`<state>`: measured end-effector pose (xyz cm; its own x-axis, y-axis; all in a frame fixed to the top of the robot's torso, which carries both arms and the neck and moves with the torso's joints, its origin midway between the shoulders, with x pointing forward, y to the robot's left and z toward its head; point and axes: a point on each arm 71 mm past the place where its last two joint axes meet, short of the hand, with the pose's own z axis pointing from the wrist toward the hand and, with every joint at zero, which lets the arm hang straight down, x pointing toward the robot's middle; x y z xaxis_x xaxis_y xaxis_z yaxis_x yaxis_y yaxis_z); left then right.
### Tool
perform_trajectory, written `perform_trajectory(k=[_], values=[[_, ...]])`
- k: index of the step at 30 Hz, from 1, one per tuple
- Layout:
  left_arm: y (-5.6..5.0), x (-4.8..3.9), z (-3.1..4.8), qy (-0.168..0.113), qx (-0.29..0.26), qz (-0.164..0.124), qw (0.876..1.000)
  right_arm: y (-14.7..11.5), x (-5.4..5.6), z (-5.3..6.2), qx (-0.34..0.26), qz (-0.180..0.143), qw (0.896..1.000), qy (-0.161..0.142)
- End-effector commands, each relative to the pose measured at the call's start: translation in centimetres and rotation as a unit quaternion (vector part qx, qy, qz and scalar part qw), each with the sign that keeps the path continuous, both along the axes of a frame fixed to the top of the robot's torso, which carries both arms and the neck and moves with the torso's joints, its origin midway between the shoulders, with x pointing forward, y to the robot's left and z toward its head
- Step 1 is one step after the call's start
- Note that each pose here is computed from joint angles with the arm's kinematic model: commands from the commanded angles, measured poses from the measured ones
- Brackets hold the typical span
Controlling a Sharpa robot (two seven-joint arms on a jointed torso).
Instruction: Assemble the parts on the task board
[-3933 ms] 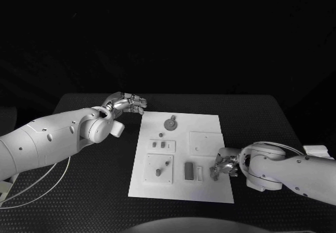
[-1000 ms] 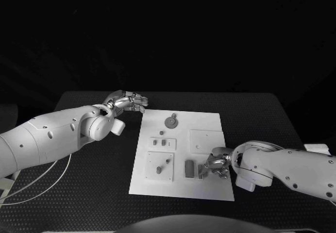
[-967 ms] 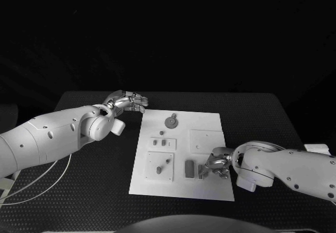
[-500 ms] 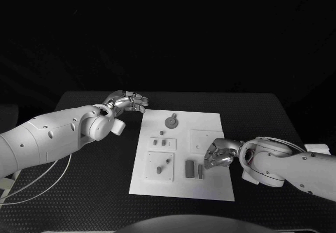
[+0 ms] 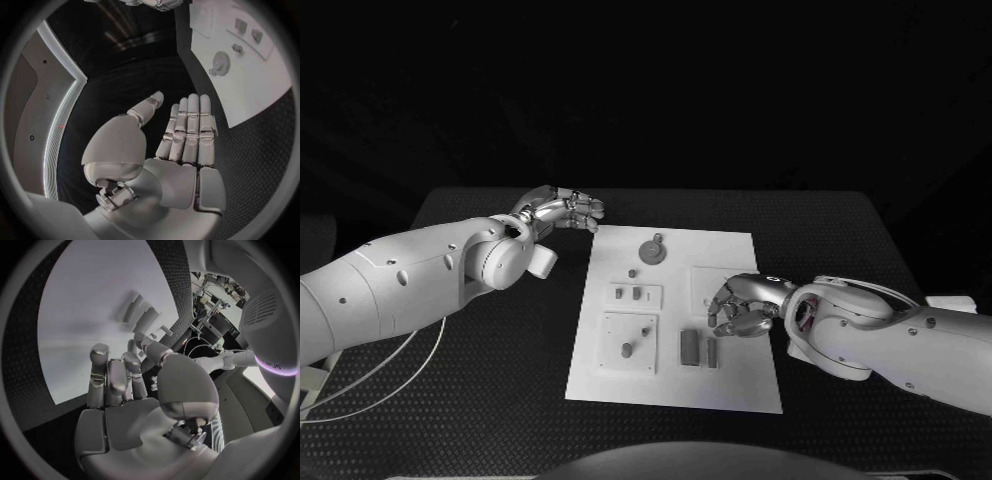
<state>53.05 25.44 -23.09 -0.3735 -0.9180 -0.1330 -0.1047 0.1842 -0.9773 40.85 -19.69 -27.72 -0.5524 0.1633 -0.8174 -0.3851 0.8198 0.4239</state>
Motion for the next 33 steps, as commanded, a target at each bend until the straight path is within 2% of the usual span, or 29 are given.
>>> perform_trajectory(k=[1, 23, 33], values=[[-0.2, 0.0, 0.14, -0.003, -0.007, -0.005, 1.0, 0.1, 0.0, -0.2, -0.02, 0.019, 1.0, -0.011], [-0.2, 0.0, 0.14, -0.003, -0.007, -0.006, 1.0, 0.5, -0.6, -1.7, -0.051, 0.04, 0.997, 0.041], [-0.2, 0.01, 0.13, -0.003, -0.007, -0.007, 1.0, 0.3, -0.1, -2.5, -0.06, 0.036, 0.997, 0.034]])
